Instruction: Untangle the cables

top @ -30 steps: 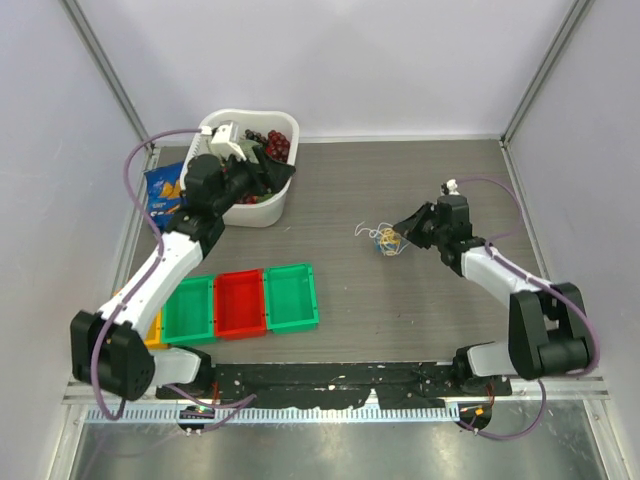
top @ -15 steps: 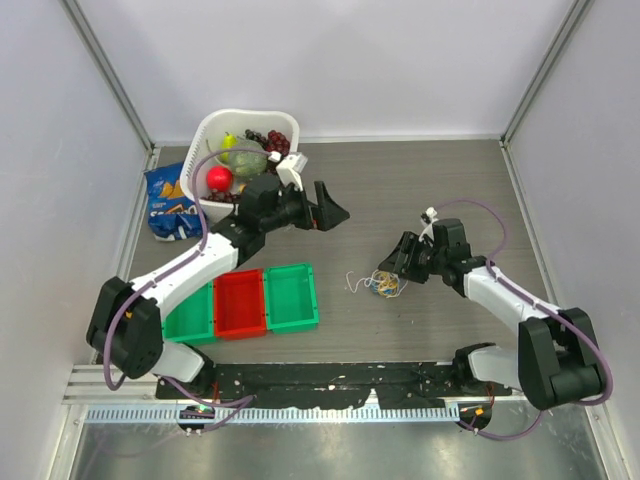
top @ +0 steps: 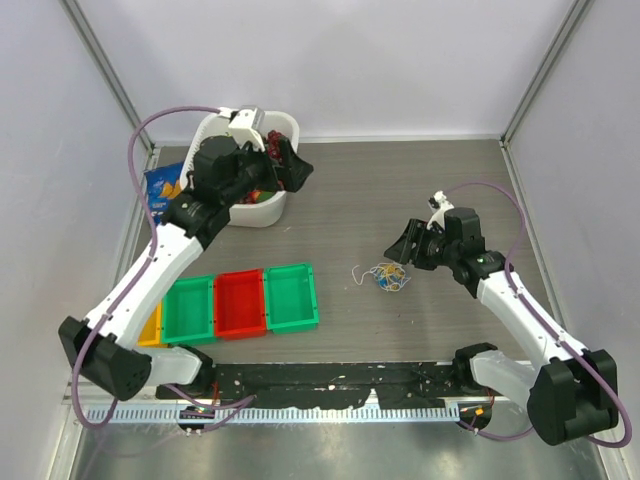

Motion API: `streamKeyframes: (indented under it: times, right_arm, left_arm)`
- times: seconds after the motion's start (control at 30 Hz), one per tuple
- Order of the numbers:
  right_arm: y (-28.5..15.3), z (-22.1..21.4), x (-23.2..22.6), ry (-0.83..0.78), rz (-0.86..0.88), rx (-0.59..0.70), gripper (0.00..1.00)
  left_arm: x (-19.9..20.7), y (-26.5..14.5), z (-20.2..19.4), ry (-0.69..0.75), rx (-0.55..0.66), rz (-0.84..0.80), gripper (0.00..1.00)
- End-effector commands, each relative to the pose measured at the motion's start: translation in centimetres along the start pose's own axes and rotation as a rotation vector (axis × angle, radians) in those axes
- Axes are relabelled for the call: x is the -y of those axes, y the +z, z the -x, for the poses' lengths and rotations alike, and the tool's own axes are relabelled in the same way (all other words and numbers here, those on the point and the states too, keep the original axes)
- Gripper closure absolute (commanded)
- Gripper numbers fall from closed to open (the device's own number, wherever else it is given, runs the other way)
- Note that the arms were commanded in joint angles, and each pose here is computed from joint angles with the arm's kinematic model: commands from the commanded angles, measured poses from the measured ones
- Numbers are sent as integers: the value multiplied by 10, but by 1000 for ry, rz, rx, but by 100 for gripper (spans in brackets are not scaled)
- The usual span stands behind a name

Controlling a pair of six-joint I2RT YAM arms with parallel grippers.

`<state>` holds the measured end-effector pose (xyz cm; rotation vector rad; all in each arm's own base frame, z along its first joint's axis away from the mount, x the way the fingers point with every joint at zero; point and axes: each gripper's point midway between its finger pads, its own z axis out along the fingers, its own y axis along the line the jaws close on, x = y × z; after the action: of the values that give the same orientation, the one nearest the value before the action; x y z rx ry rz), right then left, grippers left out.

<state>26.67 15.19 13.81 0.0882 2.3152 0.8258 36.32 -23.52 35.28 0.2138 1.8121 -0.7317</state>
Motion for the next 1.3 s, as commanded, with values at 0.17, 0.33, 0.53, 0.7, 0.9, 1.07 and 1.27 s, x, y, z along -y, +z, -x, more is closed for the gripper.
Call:
streamKeyframes:
  times: [0.17,0.33,0.53,0.7,0.9,1.07,1.27]
  right_arm:
    - [-6,-1,0,-44,-9,10,40]
    - [-3,-6,1,-33,-4,-14,40]
    - [7,-5,11,47,-46,1,35]
    - [20,-25,15,58,-90,-74,35]
    - [16,-42,33,101,-216,-26,37]
    - [23,-51,42,133,-214,7,42]
    - [37,-53,48,151,-216,4,43]
  left_arm:
    - [-15,-33,-35,-118,40,52,0]
    - [-6,-21,-56,-111,-61,-18,1]
    - [-21,19,-109,-195,-264,19,0]
    - [8,55,-170,-176,-460,-51,10]
    - [53,62,-238,-2,-577,-75,16]
    - [67,64,-279,78,-636,-68,29]
    - [72,69,-311,155,-688,-23,37]
